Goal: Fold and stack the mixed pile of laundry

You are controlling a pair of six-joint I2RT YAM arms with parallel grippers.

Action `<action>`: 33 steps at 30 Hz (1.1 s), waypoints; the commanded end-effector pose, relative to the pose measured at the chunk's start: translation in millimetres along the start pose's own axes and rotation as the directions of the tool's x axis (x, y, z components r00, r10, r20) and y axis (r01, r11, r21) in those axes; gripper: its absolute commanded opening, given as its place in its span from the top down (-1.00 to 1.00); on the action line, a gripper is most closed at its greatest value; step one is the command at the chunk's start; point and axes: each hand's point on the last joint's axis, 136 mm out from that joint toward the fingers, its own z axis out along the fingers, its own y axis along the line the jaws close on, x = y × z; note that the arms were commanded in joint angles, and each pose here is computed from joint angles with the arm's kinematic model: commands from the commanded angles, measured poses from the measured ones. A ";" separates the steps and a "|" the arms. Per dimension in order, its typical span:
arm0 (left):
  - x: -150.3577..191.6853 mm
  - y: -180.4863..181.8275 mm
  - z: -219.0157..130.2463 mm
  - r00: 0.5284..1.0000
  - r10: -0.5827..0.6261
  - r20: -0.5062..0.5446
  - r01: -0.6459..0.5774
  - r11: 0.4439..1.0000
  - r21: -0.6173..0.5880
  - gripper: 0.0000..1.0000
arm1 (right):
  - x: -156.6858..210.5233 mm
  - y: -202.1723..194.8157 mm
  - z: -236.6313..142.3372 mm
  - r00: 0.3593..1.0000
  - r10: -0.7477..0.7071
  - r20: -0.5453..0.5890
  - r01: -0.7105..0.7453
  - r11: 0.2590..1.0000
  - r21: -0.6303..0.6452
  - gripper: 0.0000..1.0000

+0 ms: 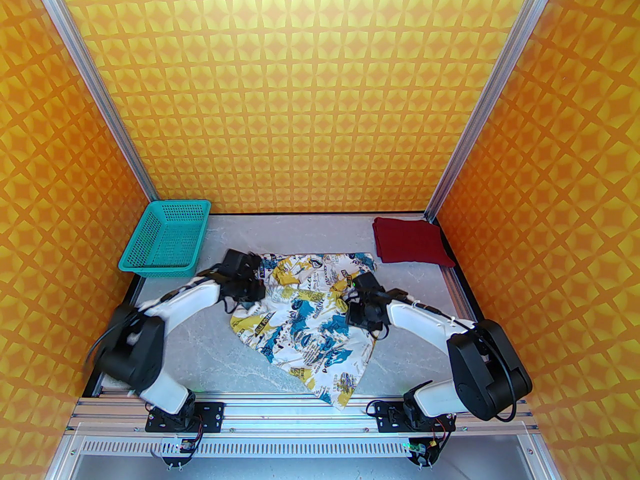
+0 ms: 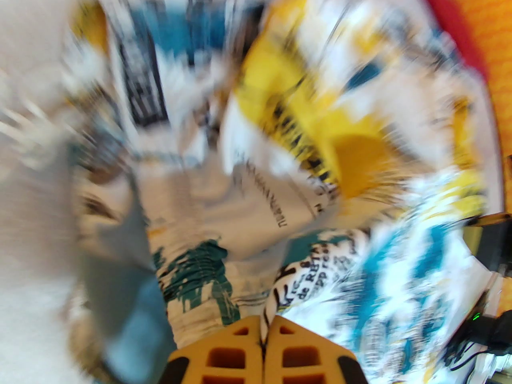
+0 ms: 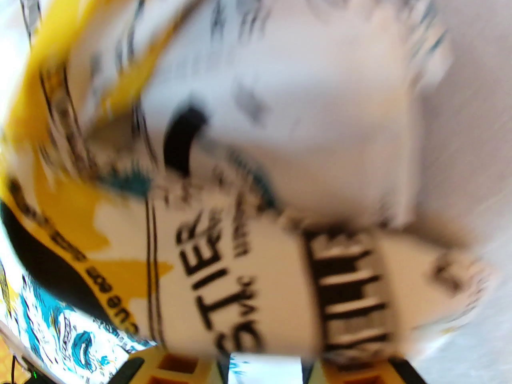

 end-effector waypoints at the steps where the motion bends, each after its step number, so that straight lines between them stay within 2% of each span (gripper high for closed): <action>1: -14.8 -1.3 -27.1 0.996 -0.020 0.090 0.019 1.000 0.011 1.00 | -21.9 -14.4 -21.8 0.997 -0.031 0.064 0.026 0.997 0.074 0.31; 3: -12.2 -0.9 -31.2 0.997 -0.023 0.077 0.023 1.000 0.005 0.35 | -24.7 -9.2 -31.6 0.997 -0.040 0.071 0.036 0.998 0.047 0.30; 5: -6.1 2.0 -26.9 0.999 -0.032 0.043 0.032 0.999 -0.006 0.01 | -20.6 1.7 -35.2 0.997 -0.040 0.059 0.041 0.999 -0.022 0.20; 9: 8.6 12.5 -9.7 0.998 -0.064 -0.027 0.064 0.998 -0.030 -0.20 | -8.4 9.6 -32.9 1.000 -0.030 0.006 0.030 0.996 -0.080 -0.12; 10: 13.3 14.6 -5.5 0.996 -0.072 -0.053 0.070 0.997 -0.038 -0.24 | -3.5 10.3 -33.4 1.000 -0.025 -0.008 0.024 0.995 -0.093 -0.15; 14: 34.8 26.3 -0.8 0.990 -0.086 -0.113 0.076 0.993 -0.093 -0.32 | 28.3 21.6 -43.4 0.998 -0.020 -0.063 0.006 0.978 -0.207 -0.16; 19: 48.2 37.1 12.0 0.986 -0.078 -0.147 0.060 0.991 -0.119 -0.39 | 84.9 52.2 -44.7 0.981 -0.134 -0.137 0.093 0.957 -0.273 -0.18; 24: 57.4 29.8 36.3 0.976 -0.058 -0.208 0.039 0.995 -0.093 -0.35 | 132.5 69.0 -14.3 0.950 -0.204 -0.236 0.138 0.953 -0.270 -0.20; 25: 59.5 25.5 40.6 0.975 -0.057 -0.216 0.041 0.996 -0.080 -0.28 | 137.5 70.8 -7.0 0.948 -0.204 -0.246 0.136 0.954 -0.267 -0.19; 27: 60.3 19.4 45.6 0.976 -0.059 -0.211 0.048 0.997 -0.058 -0.05 | 139.9 62.9 5.9 0.947 -0.189 -0.259 0.133 0.967 -0.219 -0.13; 29: 56.5 11.5 46.0 0.979 -0.058 -0.193 0.054 0.998 -0.024 0.24 | 130.8 44.9 12.7 0.956 -0.182 -0.231 0.160 0.981 -0.112 -0.05; 31: 50.0 7.1 41.8 0.984 -0.058 -0.168 0.057 0.998 -0.015 0.55 | 116.1 28.2 13.6 0.967 -0.158 -0.198 0.153 0.987 -0.039 0.08; 33: 42.2 5.9 35.6 0.989 -0.060 -0.137 0.058 0.998 -0.020 0.72 | 100.8 12.4 14.1 0.978 -0.121 -0.170 0.124 0.992 0.006 0.26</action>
